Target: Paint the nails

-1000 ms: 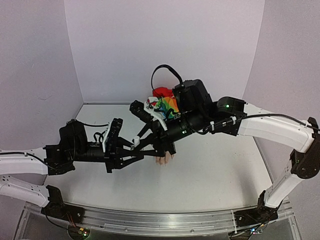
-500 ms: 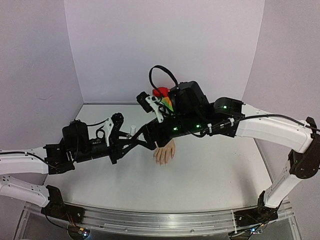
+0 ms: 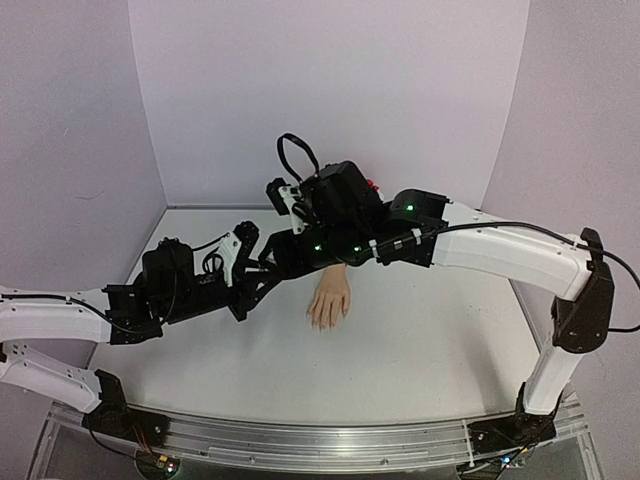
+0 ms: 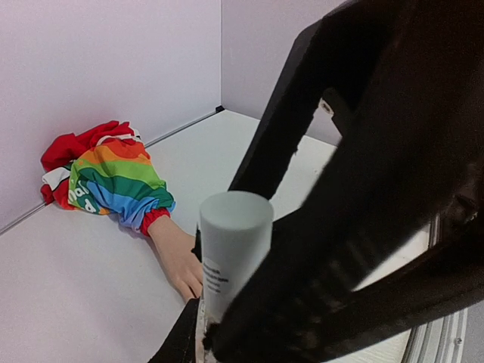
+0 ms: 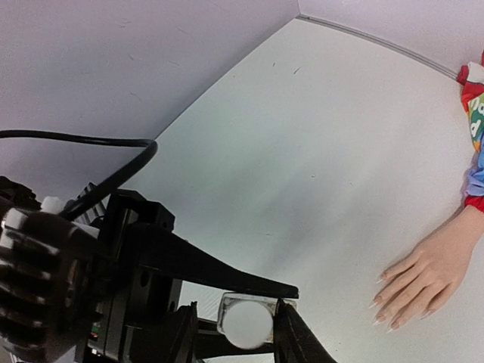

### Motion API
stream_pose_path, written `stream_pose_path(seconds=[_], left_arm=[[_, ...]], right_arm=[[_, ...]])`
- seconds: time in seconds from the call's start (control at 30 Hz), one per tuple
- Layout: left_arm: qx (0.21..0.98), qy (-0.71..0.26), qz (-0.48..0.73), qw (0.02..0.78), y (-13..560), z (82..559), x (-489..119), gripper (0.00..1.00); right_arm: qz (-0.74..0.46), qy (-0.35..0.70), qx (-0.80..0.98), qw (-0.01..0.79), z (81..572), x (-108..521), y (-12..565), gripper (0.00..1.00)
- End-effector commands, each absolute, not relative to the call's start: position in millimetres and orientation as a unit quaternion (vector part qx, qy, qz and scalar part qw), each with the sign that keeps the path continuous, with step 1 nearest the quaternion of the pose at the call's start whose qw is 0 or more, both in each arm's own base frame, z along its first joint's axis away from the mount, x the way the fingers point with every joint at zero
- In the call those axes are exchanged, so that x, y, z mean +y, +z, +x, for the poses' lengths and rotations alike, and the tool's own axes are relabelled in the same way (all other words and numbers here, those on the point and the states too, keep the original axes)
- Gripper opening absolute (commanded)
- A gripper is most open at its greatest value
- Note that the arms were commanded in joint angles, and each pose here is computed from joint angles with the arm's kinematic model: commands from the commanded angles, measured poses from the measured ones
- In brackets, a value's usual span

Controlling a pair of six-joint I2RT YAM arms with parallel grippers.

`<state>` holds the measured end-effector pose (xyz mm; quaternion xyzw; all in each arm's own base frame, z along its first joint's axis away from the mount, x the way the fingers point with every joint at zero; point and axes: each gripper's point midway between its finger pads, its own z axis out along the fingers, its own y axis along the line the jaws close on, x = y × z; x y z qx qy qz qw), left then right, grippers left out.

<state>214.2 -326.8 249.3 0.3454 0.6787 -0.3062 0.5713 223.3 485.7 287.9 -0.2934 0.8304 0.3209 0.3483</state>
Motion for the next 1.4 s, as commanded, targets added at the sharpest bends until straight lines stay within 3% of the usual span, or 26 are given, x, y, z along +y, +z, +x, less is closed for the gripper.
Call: stream_pose_path(seconds=[0.0, 0.23, 0.33, 0.47, 0.57, 0.63, 0.7, 0.83, 0.93, 1.07, 1.37], left_arm=[[0.64, -0.346, 0.311, 0.611, 294.7, 214.1, -329.1, 0.0], [0.628, -0.375, 0.333, 0.596, 295.3, 201.2, -334.3, 0.0], [0.594, -0.423, 0.37, 0.576, 303.1, 176.3, -339.7, 0.0], [0.543, -0.497, 0.418, 0.533, 312.0, 137.8, -345.1, 0.0], [0.517, -0.536, 0.44, 0.503, 316.4, 118.2, -347.2, 0.0], [0.517, -0.54, 0.44, 0.497, 317.6, 116.6, -347.9, 0.0], [0.524, -0.533, 0.433, 0.504, 316.6, 121.7, -347.7, 0.0], [0.565, -0.481, 0.404, 0.535, 304.2, 149.2, -347.1, 0.0], [0.607, -0.422, 0.38, 0.555, 285.8, 175.8, -345.6, 0.0], [0.629, -0.377, 0.354, 0.58, 277.4, 193.9, -337.3, 0.0], [0.633, -0.348, 0.327, 0.609, 279.9, 203.7, -324.8, 0.0]], right_arm=[[-0.272, 0.312, 0.826, 0.383, 234.6, 484.6, 306.9, 0.3], [-0.33, 0.306, 0.804, 0.388, 226.9, 487.2, 307.9, 0.14], [-0.418, 0.314, 0.765, 0.376, 205.5, 487.4, 304.0, 0.0], [-0.614, 0.413, 0.606, 0.291, 117.3, 479.2, 300.4, 0.0], [-0.66, 0.46, 0.536, 0.258, 82.3, 463.2, 304.8, 0.0], [-0.652, 0.451, 0.55, 0.262, 85.9, 460.7, 303.0, 0.09], [-0.626, 0.416, 0.593, 0.288, 105.7, 460.1, 300.7, 0.47], [-0.533, 0.344, 0.69, 0.349, 154.5, 454.8, 303.0, 0.71], [-0.449, 0.304, 0.751, 0.376, 186.7, 448.2, 301.2, 0.76], [-0.376, 0.3, 0.793, 0.375, 203.2, 446.8, 300.7, 0.74], [-0.333, 0.312, 0.815, 0.358, 213.0, 464.5, 304.9, 0.54]])
